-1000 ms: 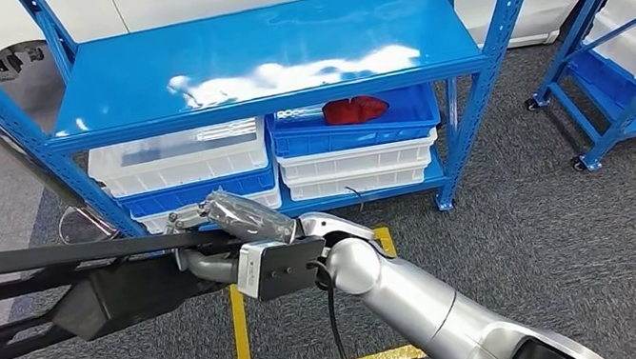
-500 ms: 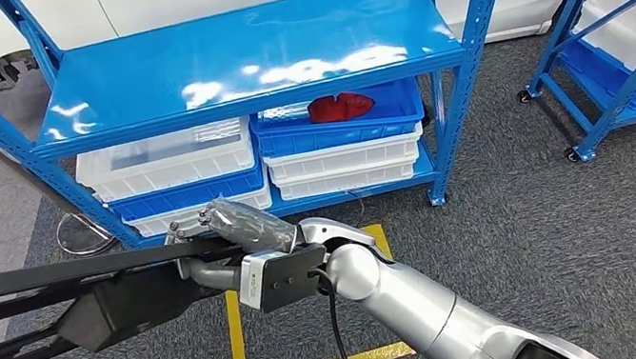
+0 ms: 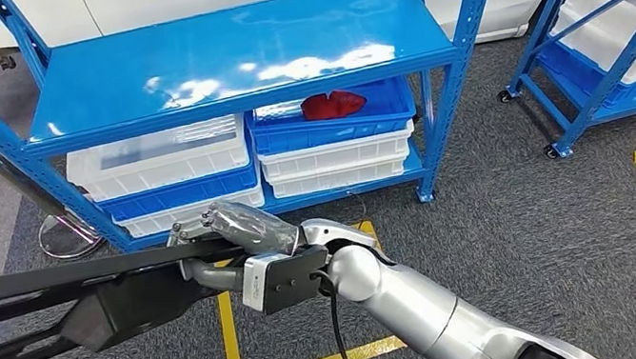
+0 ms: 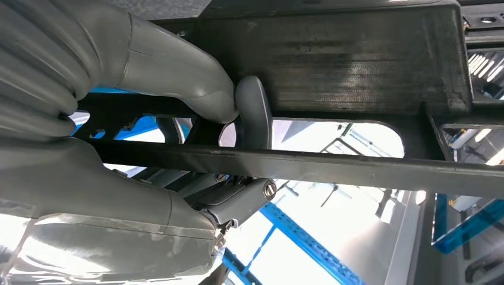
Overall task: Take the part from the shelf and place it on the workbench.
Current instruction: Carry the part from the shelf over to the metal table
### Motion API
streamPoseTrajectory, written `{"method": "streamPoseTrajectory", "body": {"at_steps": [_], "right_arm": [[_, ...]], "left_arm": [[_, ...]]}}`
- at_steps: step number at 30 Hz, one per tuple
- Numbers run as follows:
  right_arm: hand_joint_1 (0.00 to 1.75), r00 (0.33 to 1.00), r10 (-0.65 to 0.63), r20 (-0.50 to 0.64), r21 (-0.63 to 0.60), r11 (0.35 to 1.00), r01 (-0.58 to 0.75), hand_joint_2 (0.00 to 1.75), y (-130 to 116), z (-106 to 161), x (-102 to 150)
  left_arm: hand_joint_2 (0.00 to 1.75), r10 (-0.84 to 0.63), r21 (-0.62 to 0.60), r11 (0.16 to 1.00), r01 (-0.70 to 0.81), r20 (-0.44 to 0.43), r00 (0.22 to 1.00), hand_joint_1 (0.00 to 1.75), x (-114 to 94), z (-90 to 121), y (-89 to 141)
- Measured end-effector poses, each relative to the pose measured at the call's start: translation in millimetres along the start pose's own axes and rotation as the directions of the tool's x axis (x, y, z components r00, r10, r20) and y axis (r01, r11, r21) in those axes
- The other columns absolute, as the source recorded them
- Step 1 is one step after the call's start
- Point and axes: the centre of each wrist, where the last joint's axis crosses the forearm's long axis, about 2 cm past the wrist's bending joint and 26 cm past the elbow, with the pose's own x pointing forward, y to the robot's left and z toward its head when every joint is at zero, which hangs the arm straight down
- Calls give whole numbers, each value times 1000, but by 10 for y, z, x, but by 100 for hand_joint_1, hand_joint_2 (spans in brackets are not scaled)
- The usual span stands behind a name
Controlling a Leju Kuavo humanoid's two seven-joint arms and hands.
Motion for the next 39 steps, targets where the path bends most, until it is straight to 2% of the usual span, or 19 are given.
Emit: {"method": "streamPoseTrajectory", "body": {"at_steps": [39], "right_arm": [[175, 1000, 15, 0, -9, 1000, -15, 175, 28, 45, 10]], "left_arm": [[175, -20, -13, 1000, 20, -1, 1000, 0, 35, -4, -42]]}}
